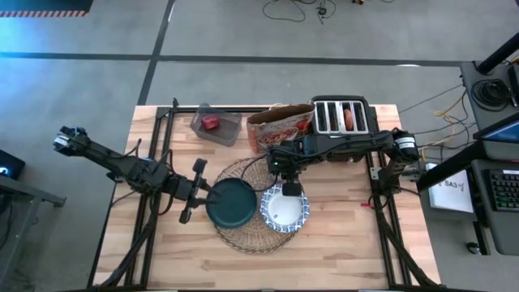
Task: Arrange a breakfast setting
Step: Put the transparent cup on the brown table mat
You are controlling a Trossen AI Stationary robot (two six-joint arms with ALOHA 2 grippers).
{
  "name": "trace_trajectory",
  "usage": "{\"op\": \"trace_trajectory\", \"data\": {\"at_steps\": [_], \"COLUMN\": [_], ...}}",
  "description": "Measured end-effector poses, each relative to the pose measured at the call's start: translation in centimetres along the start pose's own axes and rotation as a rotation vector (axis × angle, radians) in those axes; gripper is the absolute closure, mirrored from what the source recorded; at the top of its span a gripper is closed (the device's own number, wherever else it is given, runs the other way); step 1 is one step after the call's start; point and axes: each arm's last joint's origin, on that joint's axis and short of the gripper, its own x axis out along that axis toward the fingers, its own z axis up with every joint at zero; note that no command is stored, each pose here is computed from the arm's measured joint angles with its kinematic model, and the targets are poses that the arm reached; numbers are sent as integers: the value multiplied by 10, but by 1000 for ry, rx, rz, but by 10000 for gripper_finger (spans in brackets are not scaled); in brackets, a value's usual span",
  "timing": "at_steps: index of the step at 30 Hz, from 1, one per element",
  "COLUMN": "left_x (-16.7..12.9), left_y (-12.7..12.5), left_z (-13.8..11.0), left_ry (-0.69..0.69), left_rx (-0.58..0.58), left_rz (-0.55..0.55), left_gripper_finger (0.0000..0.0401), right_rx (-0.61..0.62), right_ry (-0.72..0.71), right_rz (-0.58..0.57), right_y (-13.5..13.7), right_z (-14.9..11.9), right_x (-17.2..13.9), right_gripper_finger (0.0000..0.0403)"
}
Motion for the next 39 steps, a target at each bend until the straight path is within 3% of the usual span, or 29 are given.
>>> {"op": "trace_trajectory", "data": {"at_steps": [26,39], "left_x": [1,1], "left_y": [-1,-1], "left_z": [-1,-1], "left_ry": [9,9], "left_rx": [1,2], "left_rz": [-11,-9], "left_gripper_finger": [335,335], "right_rx": [-15,-10], "right_ry": [28,28], "right_rz": [-9,-9], "right_y": [0,0], "right_z": [-3,-3], "right_x": [0,0], "right_gripper_finger": [391,301]}}
